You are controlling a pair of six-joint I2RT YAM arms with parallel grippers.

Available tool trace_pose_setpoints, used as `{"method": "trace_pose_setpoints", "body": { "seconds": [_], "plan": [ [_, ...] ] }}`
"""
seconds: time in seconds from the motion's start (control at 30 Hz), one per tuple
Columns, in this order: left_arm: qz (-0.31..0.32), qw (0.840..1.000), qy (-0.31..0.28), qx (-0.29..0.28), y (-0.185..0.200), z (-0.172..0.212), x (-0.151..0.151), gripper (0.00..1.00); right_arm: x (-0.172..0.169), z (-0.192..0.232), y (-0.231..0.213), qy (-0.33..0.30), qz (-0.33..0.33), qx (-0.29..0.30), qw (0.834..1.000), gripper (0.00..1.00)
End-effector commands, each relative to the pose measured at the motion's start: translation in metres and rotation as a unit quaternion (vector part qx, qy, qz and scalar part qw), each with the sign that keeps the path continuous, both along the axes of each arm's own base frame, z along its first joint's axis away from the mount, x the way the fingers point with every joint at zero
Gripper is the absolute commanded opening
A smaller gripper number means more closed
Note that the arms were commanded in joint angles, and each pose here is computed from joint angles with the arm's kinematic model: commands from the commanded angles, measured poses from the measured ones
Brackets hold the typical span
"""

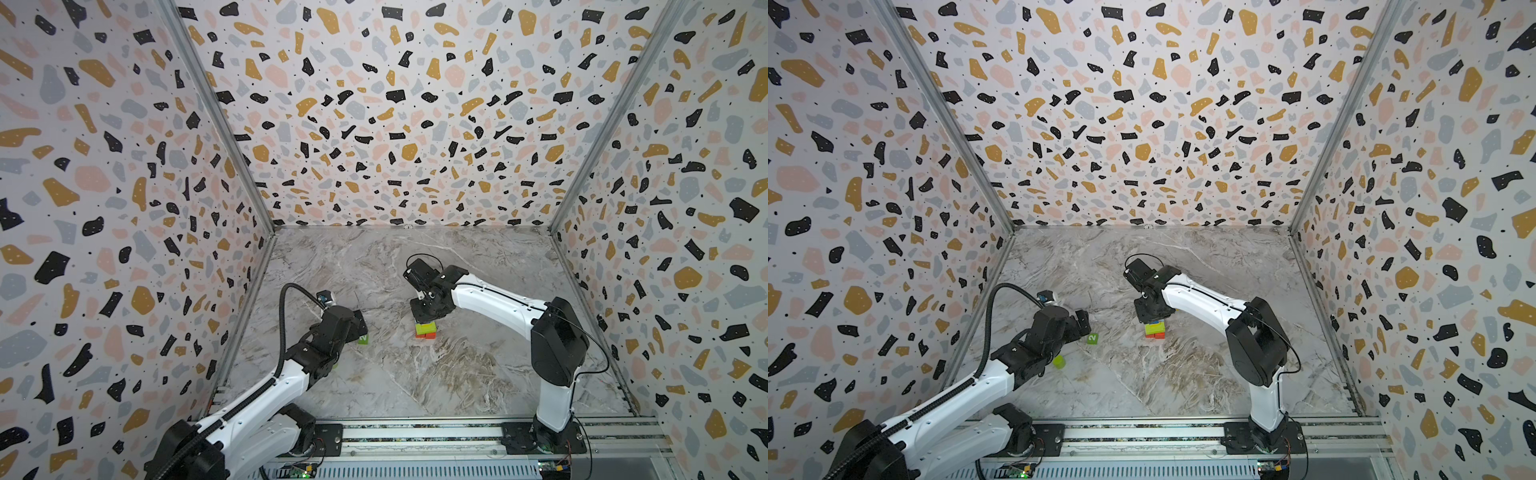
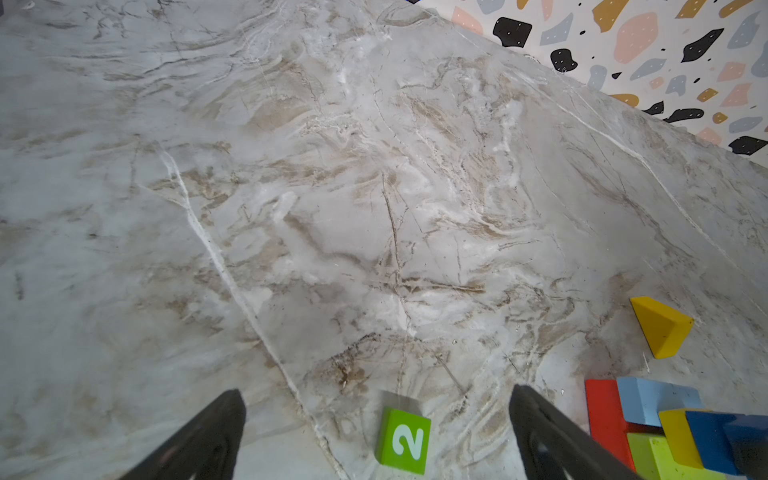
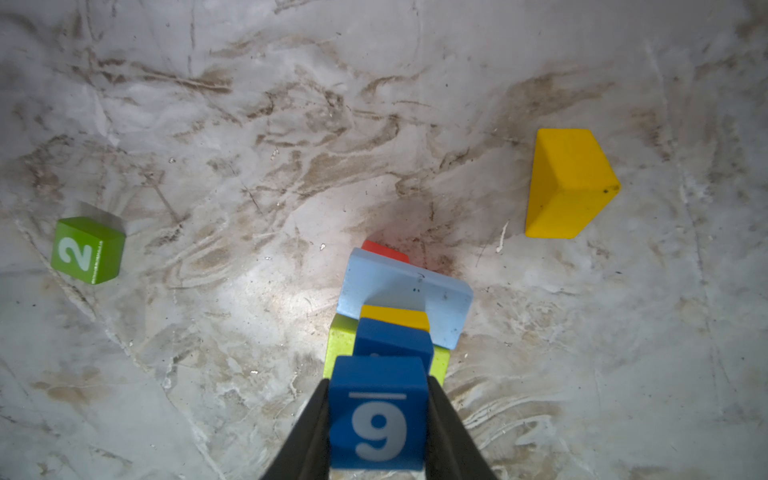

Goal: Build the wood block tower
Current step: 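Lower the blue 9 cube onto the blue 7 cube with the right gripper, then open and raise the right gripper while the left gripper moves over the green 2 cube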

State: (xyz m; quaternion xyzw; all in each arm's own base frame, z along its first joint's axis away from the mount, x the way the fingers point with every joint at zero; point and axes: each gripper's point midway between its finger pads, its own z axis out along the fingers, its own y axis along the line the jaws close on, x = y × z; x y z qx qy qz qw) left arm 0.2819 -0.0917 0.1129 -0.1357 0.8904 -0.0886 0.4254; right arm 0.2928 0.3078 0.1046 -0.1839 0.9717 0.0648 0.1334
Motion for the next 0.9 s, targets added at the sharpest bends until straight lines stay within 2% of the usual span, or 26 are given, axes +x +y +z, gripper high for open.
{"method": "trace_pose_setpoints", "body": {
  "seconds": [0.0,0.47,0.87],
  "plan": [
    [0.001,1.000,-0.016,0.004,0.000,0.005,0.004,1.00,0.000,0.000,-0.002,-0.002,0.002,-0.006,1.000,0.37],
    [-0.002,1.000,-0.015,0.005,-0.001,0.005,0.005,1.00,-0.001,0.000,-0.006,-0.005,0.004,-0.015,1.000,0.48],
    [-0.016,1.000,-0.002,0.007,-0.006,0.010,0.003,1.00,0.006,0.037,-0.006,-0.049,0.007,0.021,0.999,0.48]
  ]
}}
